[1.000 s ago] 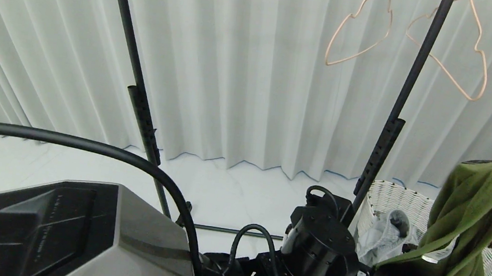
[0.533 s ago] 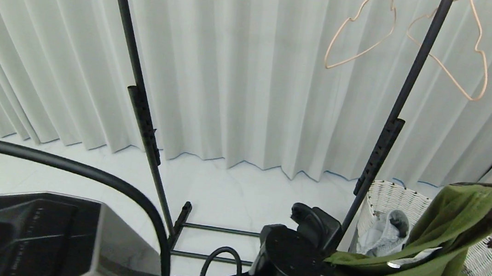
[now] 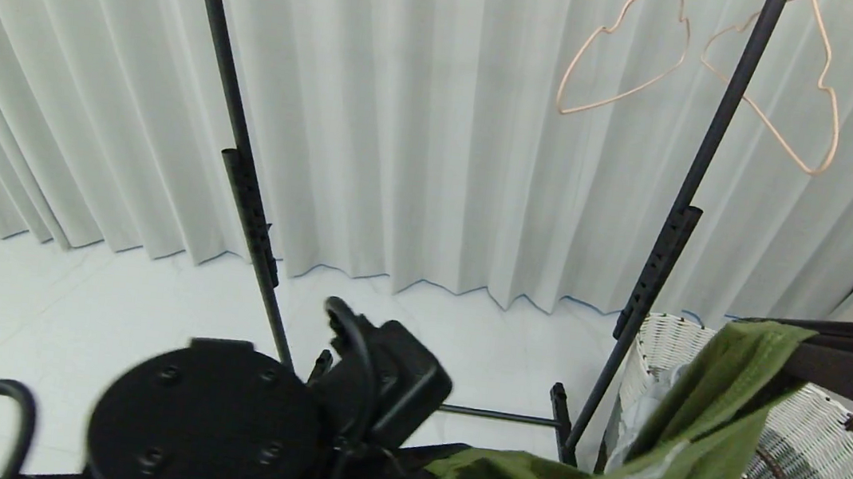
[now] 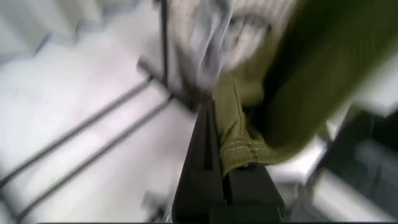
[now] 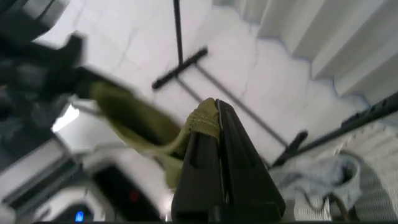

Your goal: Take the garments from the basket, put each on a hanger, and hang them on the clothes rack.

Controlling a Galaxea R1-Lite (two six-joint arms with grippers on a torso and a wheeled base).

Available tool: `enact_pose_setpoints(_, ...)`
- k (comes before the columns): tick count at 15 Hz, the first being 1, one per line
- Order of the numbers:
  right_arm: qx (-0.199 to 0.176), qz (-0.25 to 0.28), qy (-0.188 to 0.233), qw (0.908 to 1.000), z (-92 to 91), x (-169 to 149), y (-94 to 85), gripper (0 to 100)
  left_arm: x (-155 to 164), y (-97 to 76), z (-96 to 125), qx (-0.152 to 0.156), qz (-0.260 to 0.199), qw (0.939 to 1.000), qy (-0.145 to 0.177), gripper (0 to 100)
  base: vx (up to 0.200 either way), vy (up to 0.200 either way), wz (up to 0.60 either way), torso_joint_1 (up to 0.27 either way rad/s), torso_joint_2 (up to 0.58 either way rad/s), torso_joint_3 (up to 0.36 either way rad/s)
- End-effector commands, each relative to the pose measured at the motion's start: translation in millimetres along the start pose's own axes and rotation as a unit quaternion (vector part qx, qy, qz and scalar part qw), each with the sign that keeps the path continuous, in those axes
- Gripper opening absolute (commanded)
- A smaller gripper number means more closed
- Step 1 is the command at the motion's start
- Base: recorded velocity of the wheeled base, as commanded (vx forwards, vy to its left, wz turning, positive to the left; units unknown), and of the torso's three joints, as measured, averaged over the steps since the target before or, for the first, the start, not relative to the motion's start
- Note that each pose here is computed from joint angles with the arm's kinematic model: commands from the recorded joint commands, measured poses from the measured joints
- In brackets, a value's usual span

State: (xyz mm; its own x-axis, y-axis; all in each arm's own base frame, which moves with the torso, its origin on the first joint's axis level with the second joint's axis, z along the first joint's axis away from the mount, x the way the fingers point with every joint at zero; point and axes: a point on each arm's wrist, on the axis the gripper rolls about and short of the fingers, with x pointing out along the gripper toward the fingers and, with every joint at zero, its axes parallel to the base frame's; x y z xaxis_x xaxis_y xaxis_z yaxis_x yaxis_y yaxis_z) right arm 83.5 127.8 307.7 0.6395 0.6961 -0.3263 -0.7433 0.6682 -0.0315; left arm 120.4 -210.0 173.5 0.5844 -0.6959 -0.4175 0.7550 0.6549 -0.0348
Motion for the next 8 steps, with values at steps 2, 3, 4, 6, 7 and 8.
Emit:
enact_pose_setpoints(2, -0.005, -0.034, 0.004, 0.9994, -3.8, 31, 5.6, 0, -87, 36.5, 33, -0.036, 0.068, 0.996, -0.046, 0, 0.0, 0.0, 0.0, 0.0, 0.0, 0.0)
enact_pose_setpoints(3, -0.005, -0.048, -0.003, 0.9988, -1.8, 38, 7.2, 0, -101, 42.5, 46, -0.043, 0.085, 0.9943, -0.048, 0, 0.0, 0.0, 0.0, 0.0, 0.0, 0.0)
enact_pose_setpoints(4, -0.002, -0.064, -0.023, 0.9977, 3.5, 45, 8.5, 0, -118, 48.3, 63, -0.051, 0.103, 0.9919, -0.054, 0, 0.0, 0.0, 0.0, 0.0, 0.0, 0.0)
enact_pose_setpoints(6, -0.006, -0.084, -0.059, 0.9947, 13.1, 47, 8.0, 0, -141, 52.3, 87, -0.06, 0.118, 0.9879, -0.081, 0, 0.0, 0.0, 0.0, 0.0, 0.0, 0.0)
enact_pose_setpoints(7, -0.007, -0.092, -0.073, 0.993, 18.9, 44, 7.1, 0, -148, 52.3, 97, -0.061, 0.118, 0.9861, -0.099, 0, 0.0, 0.0, 0.0, 0.0, 0.0, 0.0)
enact_pose_setpoints(8, -0.006, -0.097, -0.087, 0.9915, 26.7, 41, 6.0, 0, -154, 51.9, 106, -0.062, 0.118, 0.9847, -0.112, 0, 0.0, 0.0, 0.0, 0.0, 0.0, 0.0)
